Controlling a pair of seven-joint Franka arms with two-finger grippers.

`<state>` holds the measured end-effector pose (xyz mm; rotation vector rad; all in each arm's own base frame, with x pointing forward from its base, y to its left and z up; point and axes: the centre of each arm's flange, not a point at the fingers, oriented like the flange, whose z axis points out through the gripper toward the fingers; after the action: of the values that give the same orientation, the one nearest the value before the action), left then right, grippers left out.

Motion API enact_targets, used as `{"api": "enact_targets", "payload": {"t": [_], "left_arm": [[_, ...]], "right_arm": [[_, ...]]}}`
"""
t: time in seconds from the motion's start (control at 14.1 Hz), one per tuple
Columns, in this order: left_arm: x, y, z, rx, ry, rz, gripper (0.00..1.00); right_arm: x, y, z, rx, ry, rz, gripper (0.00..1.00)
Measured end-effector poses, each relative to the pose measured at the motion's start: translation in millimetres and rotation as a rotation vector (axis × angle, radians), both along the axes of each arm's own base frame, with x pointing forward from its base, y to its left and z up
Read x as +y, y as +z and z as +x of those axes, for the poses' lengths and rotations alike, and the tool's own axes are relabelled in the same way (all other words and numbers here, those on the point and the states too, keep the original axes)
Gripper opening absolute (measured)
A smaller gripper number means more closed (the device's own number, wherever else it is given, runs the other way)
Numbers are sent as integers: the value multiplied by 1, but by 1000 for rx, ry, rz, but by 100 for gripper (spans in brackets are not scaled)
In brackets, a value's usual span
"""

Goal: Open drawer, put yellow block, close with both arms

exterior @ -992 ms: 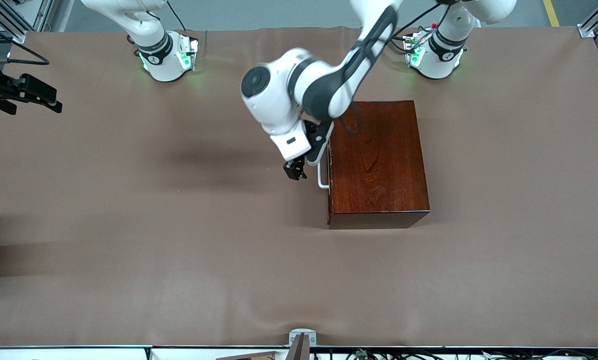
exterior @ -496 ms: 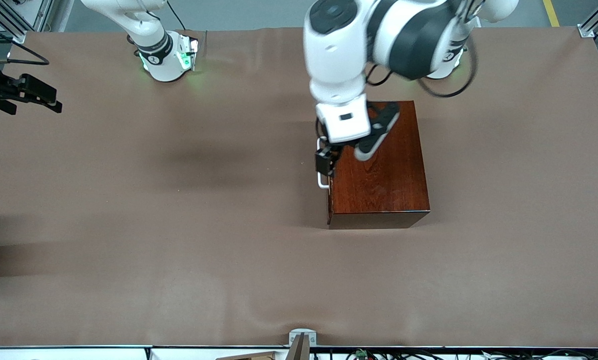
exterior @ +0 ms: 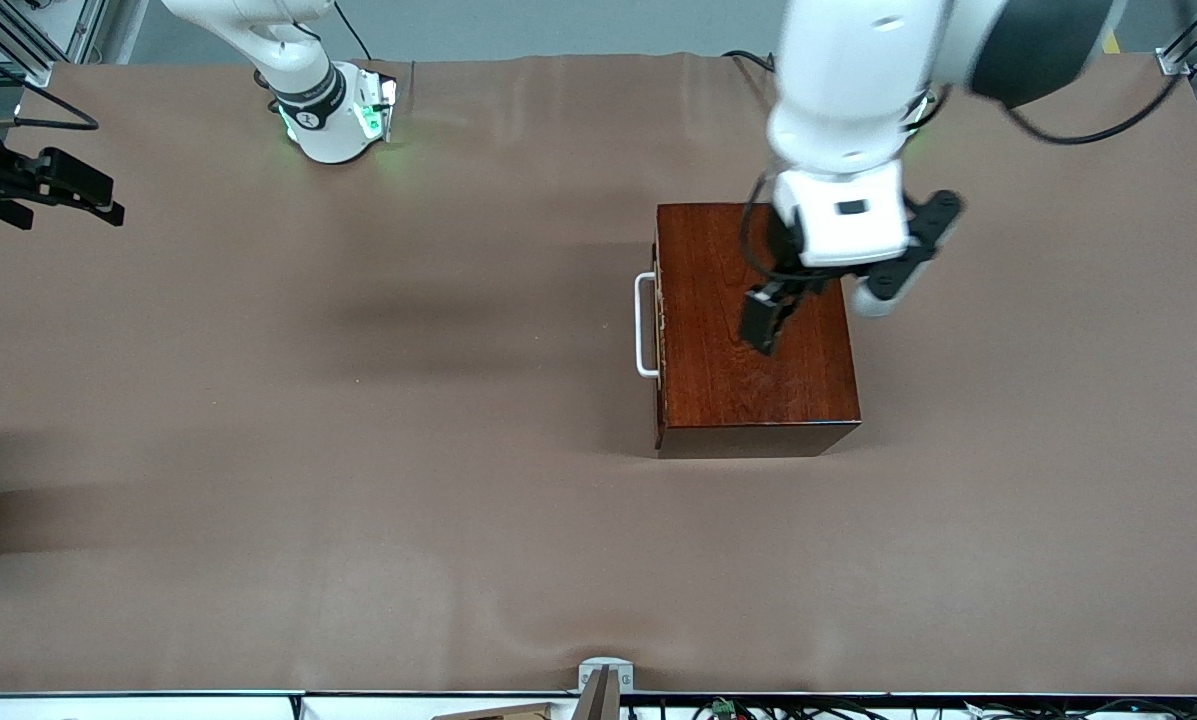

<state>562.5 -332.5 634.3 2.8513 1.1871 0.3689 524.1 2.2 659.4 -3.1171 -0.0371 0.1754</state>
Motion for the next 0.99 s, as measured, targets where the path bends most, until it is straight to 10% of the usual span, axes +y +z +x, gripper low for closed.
{"api": "enact_targets", "payload": {"t": [0.57, 0.99], "left_arm": [[121, 45, -10, 190, -501, 131, 100], [176, 38, -17, 267, -628, 130, 100]], "right_arm": [[0, 0, 0, 0, 0, 0, 100], [0, 0, 0, 0, 0, 0, 100]]}}
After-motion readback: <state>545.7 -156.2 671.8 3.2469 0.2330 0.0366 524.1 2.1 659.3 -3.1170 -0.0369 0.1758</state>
